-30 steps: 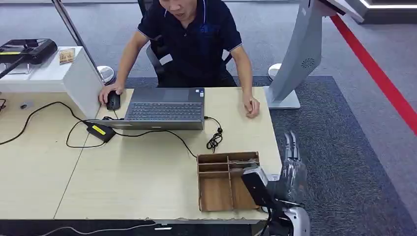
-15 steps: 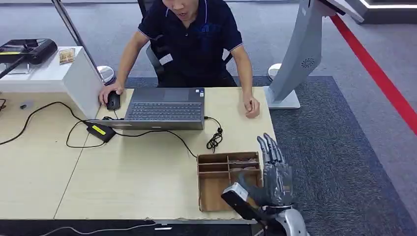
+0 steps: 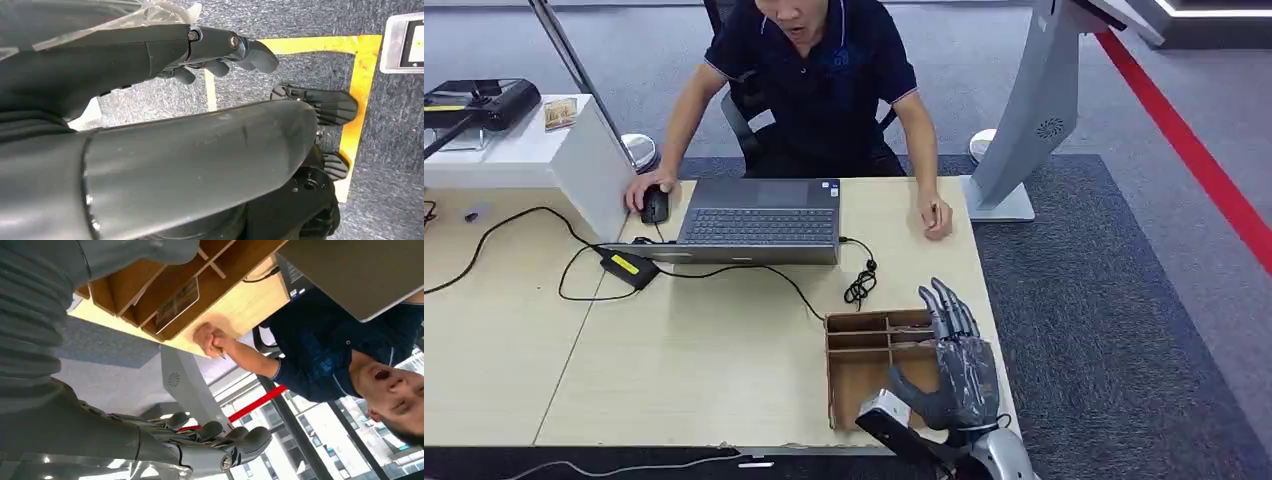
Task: Pass the card to the sensor for recognition and then transmit it.
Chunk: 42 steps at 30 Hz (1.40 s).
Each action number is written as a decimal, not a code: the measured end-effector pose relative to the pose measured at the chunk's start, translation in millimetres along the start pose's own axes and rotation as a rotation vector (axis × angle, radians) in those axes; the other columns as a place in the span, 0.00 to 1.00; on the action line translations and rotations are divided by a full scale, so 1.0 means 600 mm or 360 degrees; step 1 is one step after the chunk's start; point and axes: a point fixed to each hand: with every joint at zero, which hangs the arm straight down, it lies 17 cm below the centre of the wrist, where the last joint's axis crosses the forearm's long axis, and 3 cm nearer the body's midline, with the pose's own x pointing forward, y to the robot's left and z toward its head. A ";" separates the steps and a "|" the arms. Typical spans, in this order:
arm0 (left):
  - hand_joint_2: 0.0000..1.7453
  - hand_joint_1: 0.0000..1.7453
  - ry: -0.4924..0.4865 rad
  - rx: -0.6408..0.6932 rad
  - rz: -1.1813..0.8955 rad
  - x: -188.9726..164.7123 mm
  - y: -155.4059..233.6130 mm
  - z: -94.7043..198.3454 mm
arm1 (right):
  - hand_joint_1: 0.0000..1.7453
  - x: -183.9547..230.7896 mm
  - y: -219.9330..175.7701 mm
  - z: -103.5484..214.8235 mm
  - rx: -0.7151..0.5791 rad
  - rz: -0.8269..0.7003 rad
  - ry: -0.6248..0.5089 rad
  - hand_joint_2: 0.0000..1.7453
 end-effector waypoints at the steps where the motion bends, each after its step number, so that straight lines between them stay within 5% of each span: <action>1: 0.00 0.00 0.0000 0.0000 -0.0001 0.000 0.000 0.000 | 0.00 0.001 0.001 -0.001 -0.0003 -0.0001 -0.0002 1.00; 42: 0.00 0.00 0.0001 0.0015 -0.0038 0.000 0.014 0.003 | 0.00 -0.066 0.065 -0.004 0.0061 0.0088 0.0138 1.00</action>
